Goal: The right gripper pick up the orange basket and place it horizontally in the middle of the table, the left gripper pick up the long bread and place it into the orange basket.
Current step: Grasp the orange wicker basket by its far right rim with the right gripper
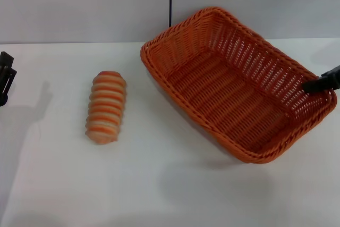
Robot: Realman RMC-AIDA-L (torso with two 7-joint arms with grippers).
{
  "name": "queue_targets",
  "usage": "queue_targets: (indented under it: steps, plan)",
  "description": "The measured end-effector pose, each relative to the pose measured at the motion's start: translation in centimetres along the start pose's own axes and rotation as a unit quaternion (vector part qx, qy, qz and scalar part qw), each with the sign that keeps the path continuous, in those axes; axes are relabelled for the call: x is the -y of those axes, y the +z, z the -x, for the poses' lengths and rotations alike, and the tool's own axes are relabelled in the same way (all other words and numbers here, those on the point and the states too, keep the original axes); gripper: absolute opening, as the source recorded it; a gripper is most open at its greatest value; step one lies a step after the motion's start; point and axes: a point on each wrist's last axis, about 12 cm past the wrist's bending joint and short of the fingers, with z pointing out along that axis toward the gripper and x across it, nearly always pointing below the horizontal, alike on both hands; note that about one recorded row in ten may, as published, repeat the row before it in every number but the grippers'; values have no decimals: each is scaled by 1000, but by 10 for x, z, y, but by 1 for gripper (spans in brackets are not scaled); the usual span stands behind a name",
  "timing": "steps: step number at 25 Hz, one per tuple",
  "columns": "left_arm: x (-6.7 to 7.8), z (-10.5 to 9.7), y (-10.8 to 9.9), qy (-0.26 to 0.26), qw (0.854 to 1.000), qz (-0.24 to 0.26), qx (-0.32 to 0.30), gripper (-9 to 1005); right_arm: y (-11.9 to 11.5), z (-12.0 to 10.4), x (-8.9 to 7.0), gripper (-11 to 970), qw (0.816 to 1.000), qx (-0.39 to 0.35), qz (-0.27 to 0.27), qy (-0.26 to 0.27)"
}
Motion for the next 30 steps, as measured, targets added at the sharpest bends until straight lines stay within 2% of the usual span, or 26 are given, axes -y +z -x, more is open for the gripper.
queue_targets:
  steps: [3,9,20,30]
  plan:
    - [0,0,0,0,1000,0,0,858,0,1,-1,311,1000,7,0,-7]
    - [0,0,0,0,1000,-1,-1,858,4,1,-4,177,1000,12,7,-16]
    - [0,1,-4,0,1000,0,3,858,2,0,-8,173,999,38,20,-18]
    - [0,1,-3,0,1000,-2,4,858,-25,-5,-12,169,992,114,35,-49]
